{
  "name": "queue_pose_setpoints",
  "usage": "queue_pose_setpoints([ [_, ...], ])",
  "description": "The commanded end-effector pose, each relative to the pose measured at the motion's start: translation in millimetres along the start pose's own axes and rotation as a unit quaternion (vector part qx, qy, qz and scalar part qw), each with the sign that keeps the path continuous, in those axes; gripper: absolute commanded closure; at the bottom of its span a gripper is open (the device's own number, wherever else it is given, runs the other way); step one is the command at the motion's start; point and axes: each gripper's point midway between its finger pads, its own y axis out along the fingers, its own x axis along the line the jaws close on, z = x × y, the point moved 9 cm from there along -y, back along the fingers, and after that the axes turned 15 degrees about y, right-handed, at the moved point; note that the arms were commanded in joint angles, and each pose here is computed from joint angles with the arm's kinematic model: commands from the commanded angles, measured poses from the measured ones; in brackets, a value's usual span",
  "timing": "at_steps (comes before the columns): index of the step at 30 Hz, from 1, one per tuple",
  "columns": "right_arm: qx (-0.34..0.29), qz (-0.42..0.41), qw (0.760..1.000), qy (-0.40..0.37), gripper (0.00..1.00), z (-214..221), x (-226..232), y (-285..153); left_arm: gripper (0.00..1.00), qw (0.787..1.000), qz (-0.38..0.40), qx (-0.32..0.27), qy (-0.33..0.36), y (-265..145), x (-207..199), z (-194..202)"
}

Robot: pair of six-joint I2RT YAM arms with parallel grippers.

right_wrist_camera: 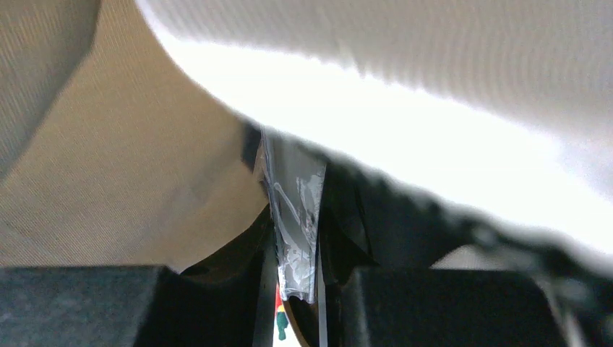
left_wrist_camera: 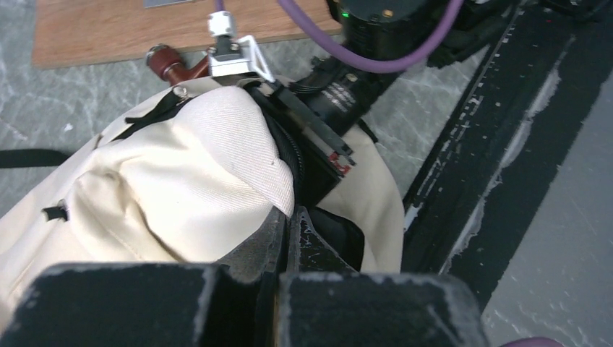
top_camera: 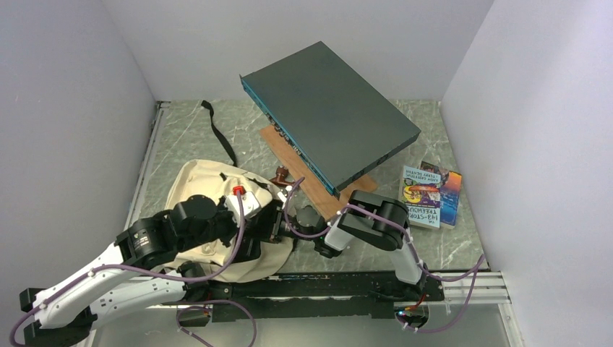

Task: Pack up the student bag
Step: Place the book in the student bag.

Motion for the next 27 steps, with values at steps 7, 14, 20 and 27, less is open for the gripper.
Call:
queue_pose_setpoints([
  [7, -0.041, -0.277, 0.957, -0.070, 1.00, -24, 119, -2, 1.00, 0.994, 0.069, -0.081, 0.026, 0, -10, -13],
  [14, -0.013, -0.246, 0.968, -0.053, 1.00, -27, 81, 29, 1.00, 0.995, 0.050, -0.080, 0.027, 13, -6, -19],
  [20, -0.026, -0.220, 0.974, -0.054, 0.84, -32, 64, 26, 1.00, 0.997, 0.022, -0.069, 0.029, 23, -4, -13],
  [27, -0.057, -0.171, 0.983, -0.043, 0.67, -37, 42, 10, 1.00, 0.997, -0.049, -0.044, 0.028, 19, 8, -5],
])
